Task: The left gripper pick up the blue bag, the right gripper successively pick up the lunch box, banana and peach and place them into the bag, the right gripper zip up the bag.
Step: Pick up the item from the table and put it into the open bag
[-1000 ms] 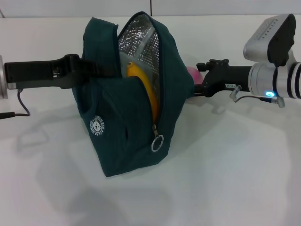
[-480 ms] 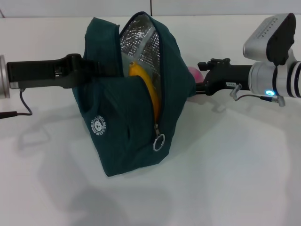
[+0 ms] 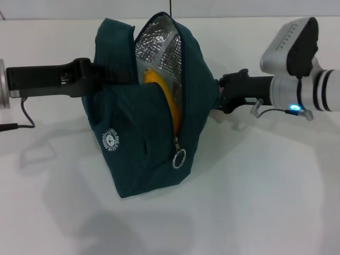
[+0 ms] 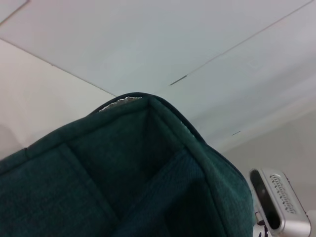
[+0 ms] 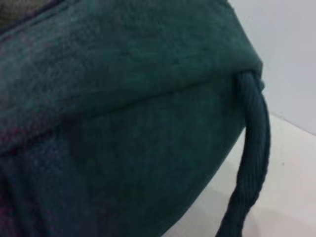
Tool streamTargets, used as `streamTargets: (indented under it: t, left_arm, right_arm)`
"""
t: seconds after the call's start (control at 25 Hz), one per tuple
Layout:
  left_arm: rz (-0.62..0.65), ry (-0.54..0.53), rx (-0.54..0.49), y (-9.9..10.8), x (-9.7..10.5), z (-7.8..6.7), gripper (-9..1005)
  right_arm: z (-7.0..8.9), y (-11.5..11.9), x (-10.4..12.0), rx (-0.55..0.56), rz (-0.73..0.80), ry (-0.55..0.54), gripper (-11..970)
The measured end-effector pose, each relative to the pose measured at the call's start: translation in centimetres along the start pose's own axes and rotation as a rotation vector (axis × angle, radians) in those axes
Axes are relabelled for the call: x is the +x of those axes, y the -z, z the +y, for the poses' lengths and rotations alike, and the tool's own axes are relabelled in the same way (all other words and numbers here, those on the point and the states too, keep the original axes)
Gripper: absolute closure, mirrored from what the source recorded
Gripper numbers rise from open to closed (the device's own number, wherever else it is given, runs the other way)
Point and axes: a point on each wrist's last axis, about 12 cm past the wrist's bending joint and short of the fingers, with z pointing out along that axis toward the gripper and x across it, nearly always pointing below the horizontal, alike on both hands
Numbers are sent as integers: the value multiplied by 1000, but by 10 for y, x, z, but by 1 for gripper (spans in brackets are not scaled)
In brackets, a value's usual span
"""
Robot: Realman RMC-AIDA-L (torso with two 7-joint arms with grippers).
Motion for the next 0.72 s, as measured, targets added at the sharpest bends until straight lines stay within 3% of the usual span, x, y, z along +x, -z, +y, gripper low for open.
streamTargets:
  t: [0.16,0.4,0.72]
  left_arm:
    - [-3,7,-5,4,3,2,953]
    - [-21,10,0,13,4,3,953]
    - [-20,9,6,14,5,2,953]
  right_arm:
    - [-1,1,-4,17,-26,2,581]
    - [-4,6,-11,63,-72,5,610]
    - [-22,38,16,171,-130,-133,660]
